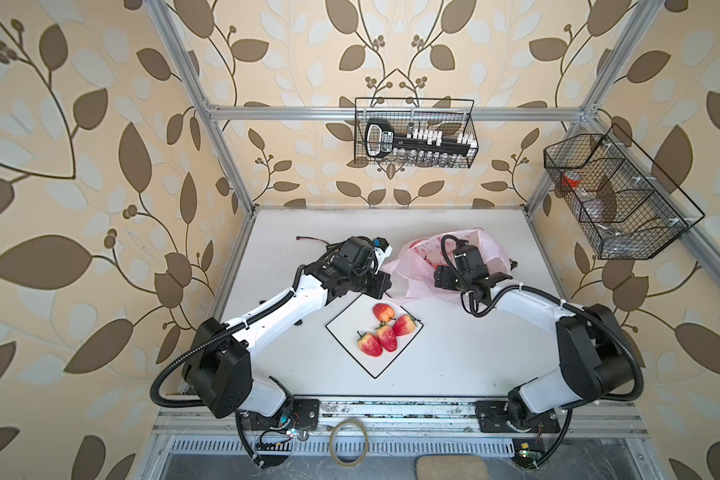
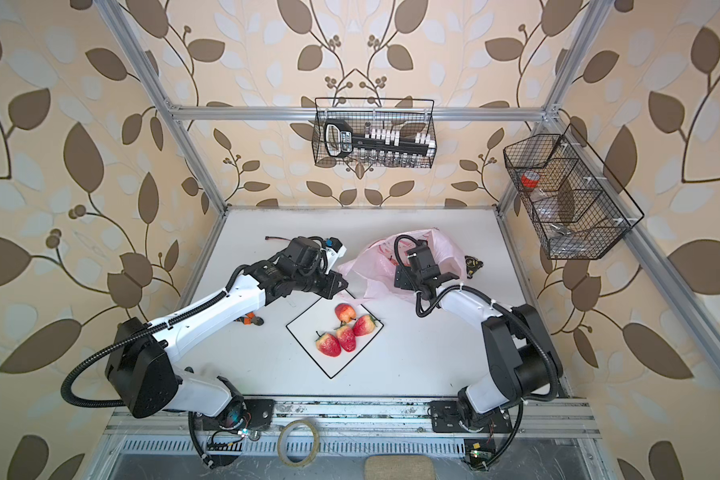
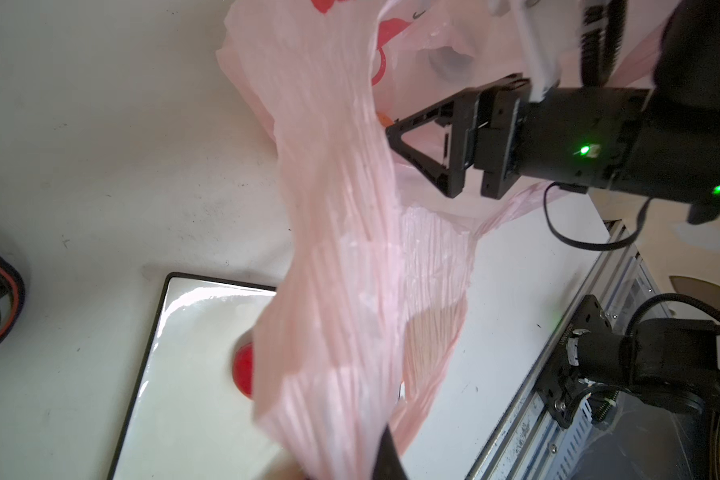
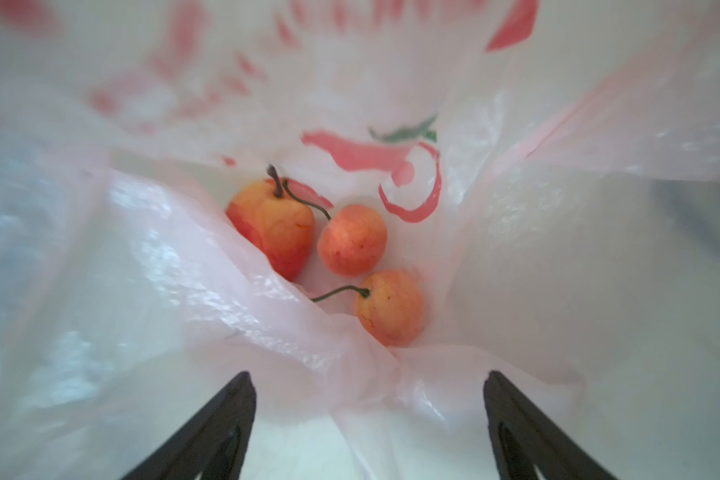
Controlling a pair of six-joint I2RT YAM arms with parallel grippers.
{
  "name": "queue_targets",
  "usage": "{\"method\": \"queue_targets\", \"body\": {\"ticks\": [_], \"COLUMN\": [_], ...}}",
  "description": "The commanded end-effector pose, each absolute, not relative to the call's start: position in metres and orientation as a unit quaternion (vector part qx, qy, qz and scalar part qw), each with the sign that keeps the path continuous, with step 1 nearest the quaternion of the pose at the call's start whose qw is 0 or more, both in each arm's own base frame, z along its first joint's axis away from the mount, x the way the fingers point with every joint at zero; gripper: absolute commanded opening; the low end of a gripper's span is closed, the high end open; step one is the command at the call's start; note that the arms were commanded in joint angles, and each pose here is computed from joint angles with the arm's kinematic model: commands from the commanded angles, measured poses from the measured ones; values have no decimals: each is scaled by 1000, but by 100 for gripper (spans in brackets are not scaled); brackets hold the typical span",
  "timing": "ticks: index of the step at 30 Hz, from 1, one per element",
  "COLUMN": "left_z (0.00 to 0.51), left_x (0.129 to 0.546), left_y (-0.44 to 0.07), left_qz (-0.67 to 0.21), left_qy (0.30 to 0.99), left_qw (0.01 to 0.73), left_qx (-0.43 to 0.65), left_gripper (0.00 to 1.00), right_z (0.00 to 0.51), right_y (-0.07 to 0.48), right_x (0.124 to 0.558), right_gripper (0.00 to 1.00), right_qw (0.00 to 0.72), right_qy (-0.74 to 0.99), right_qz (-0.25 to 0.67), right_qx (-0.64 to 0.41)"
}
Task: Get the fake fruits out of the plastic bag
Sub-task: 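Lower the right gripper into the bag and grasp a fake peach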
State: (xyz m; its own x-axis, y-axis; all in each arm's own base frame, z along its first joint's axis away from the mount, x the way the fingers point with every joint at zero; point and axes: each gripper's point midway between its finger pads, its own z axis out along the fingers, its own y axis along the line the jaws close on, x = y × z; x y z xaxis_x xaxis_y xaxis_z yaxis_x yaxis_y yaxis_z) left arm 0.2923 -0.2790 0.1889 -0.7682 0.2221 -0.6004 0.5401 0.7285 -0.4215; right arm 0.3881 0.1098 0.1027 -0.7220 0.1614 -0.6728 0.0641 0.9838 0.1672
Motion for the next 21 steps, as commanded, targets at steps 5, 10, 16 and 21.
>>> {"method": "queue_targets", "body": {"ticks": [5,10,16,21], "left_z": [195,195,196,196], "left_x": [289,288,287,285], "left_y": [-280,-279,-280,-279], "left_qz": [-298,-298,-300,-299], "left_qy": [886,886,886,886], "left_qw": [272,273,271,270], "left_qx": [229,227,228,231], "left_gripper": [0,0,0,0], "right_z": [106,97,80,54], "right_y": [97,100,111,117], "right_x": [402,420,441,448], "right_gripper": [80,70,69,70], "right_qw": [384,384,373,341], "right_qy": [915,913,917,929], "right_qz": [70,77,88,87], "right_qx": [98,117,115,113]}}
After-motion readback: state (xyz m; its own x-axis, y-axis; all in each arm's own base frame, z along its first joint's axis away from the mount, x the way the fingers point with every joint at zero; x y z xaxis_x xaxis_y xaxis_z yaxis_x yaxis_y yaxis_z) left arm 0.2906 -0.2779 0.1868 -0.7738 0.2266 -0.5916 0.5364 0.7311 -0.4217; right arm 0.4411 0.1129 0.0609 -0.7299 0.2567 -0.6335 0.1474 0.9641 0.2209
